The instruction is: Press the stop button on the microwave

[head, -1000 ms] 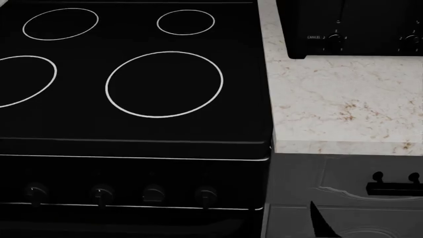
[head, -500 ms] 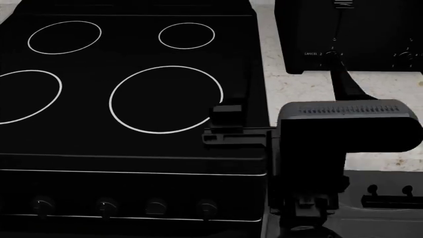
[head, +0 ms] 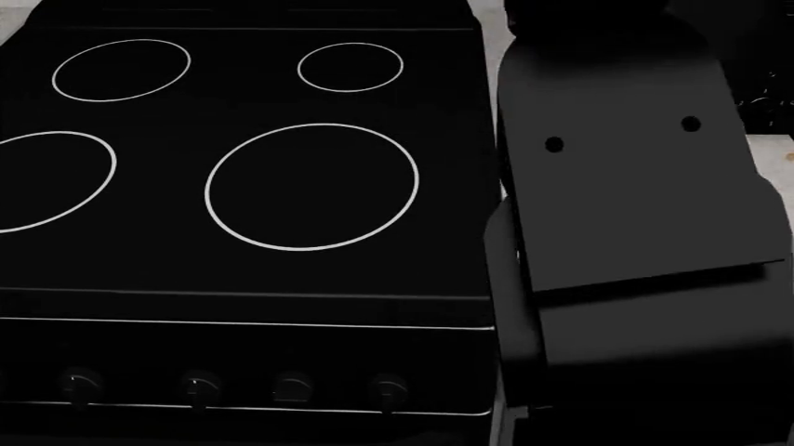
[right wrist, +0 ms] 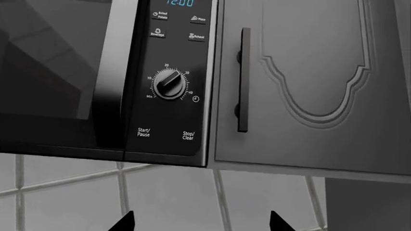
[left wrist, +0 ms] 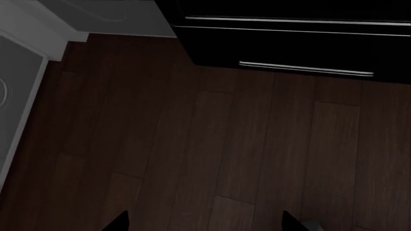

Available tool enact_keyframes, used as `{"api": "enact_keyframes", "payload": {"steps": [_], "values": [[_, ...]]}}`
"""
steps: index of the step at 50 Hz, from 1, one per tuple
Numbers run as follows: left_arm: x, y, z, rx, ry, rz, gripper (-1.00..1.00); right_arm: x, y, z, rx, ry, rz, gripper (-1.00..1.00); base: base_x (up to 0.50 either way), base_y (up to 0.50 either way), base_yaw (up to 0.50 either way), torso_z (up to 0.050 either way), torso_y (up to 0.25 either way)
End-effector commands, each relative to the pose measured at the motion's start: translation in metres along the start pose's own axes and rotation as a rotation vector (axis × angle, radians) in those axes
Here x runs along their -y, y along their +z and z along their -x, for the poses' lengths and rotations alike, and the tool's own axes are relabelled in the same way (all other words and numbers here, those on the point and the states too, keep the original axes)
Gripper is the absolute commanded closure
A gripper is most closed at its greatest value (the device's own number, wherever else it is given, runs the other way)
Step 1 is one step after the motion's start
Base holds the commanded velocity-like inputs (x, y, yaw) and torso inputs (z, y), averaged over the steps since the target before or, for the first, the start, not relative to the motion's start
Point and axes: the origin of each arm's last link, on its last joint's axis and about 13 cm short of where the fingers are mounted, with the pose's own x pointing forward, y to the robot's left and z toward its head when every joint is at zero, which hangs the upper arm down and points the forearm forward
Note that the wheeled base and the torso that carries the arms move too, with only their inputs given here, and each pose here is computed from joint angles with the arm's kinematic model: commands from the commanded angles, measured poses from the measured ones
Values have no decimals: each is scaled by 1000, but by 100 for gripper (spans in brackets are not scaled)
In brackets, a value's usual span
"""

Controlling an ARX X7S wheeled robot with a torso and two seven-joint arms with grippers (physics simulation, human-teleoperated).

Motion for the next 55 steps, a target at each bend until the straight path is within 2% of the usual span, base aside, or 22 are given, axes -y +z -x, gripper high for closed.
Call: {"api": "enact_keyframes", "payload": {"steps": [1,16,24,31,32,40,44,48,51,55], "values": [[-1,-3,1,-19,1,-2,-100,-2,30,-40,-13,-35,8,-100,0,0,0,50,82],[-1,-3,1,-19,1,-2,-100,-11,41,-80,-79,-52,-21,-100,0,0,0,50,82],[-1,-3,1,-19,1,-2,-100,-14,50,-104,-108,-75,20,-100,0,0,0,50,82],[-1,-3,1,-19,1,-2,-100,-22,67,-109,-101,-58,32,-100,0,0,0,50,81],[-1,-3,1,-19,1,-2,-100,-22,71,-112,-120,-55,2,-100,0,0,0,50,82],[-1,-3,1,-19,1,-2,-100,-20,85,-123,-156,-68,-29,-100,0,0,0,50,82],[-1,-3,1,-19,1,-2,-100,-20,79,-125,-176,-54,-42,-100,0,0,0,50,82],[-1,-3,1,-19,1,-2,-100,-19,83,-126,-154,-67,-20,-100,0,0,0,50,81],[-1,-3,1,-19,1,-2,-100,-21,87,-127,-119,-24,-26,-100,238,-86,0,50,80],[-1,-3,1,-19,1,-2,-100,-19,93,-127,-110,-61,-30,-100,500,-212,0,50,80]]}}
